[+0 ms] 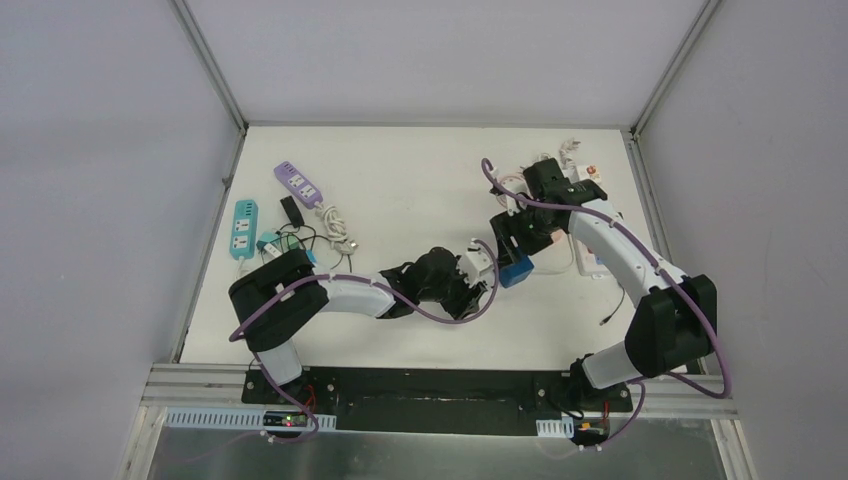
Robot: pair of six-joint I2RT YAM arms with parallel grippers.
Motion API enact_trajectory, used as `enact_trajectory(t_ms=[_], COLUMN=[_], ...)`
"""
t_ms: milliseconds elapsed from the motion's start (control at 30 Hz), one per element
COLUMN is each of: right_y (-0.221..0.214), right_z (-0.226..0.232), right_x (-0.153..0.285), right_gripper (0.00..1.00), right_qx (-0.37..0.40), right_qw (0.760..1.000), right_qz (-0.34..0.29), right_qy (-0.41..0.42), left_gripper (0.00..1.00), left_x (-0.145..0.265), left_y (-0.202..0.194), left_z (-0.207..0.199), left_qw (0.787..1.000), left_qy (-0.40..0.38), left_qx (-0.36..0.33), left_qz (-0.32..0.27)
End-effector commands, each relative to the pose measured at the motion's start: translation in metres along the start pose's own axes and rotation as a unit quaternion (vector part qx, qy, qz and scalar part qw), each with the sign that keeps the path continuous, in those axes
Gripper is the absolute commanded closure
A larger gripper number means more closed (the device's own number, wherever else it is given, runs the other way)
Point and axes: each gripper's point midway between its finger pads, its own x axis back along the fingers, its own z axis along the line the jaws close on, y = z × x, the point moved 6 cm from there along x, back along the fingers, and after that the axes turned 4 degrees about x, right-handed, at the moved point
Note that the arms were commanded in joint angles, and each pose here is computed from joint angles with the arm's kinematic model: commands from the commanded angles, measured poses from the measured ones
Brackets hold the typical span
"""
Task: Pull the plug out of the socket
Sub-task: Remove the plug from the socket.
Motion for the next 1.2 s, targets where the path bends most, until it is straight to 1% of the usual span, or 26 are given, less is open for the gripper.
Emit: enact_trajectory(t_ms=[0, 133, 267, 400, 467, 667, 800, 900, 1000, 1167], right_y=[0.012, 0.033, 0.041, 0.038, 0.035, 0.018, 0.005, 0.006, 0.017, 0.032], right_z=[0.023, 0.044, 0.066, 0.064, 0.055, 0.019, 0.011, 0.018, 0.028, 0.064], right_x=[0.016, 0.014, 0.005, 0.000, 0.001, 0.010, 0.017, 0.016, 0.014, 0.002], right_gripper=[1.00, 1.00, 1.00, 1.00, 1.00, 1.00, 1.00, 1.00, 1.00, 1.00], right_qx=[0.017, 0.049, 0.086, 0.094, 0.087, 0.028, 0.000, -0.004, 0.003, 0.062], right_qw=[0.997, 0.993, 0.990, 0.991, 0.993, 0.998, 0.997, 0.995, 0.993, 0.989], right_qz=[-0.042, -0.042, -0.024, -0.012, -0.014, -0.033, -0.048, -0.058, -0.059, -0.033], right_qy=[0.069, 0.096, 0.112, 0.097, 0.084, 0.054, 0.055, 0.079, 0.103, 0.132], left_gripper=[1.00, 1.00, 1.00, 1.00, 1.00, 1.00, 1.00, 1.00, 1.00, 1.00], left_x=[-0.005, -0.006, -0.003, 0.001, 0.002, -0.001, -0.007, -0.011, -0.013, -0.012], left_y=[-0.014, -0.017, -0.018, -0.022, -0.023, -0.024, -0.026, -0.027, -0.026, -0.027], left_z=[0.005, 0.005, 0.006, 0.008, 0.008, 0.008, 0.008, 0.008, 0.008, 0.009], left_qw=[0.999, 0.999, 0.999, 0.999, 0.999, 0.999, 0.999, 0.998, 0.998, 0.998], left_qy=[0.000, 0.001, 0.008, 0.018, 0.022, 0.017, 0.006, -0.002, -0.004, 0.002], left_qx=[-0.002, 0.002, 0.006, 0.011, 0.012, 0.006, 0.002, 0.000, -0.002, 0.001], left_qz=[0.035, 0.040, 0.040, 0.041, 0.040, 0.042, 0.050, 0.056, 0.058, 0.058])
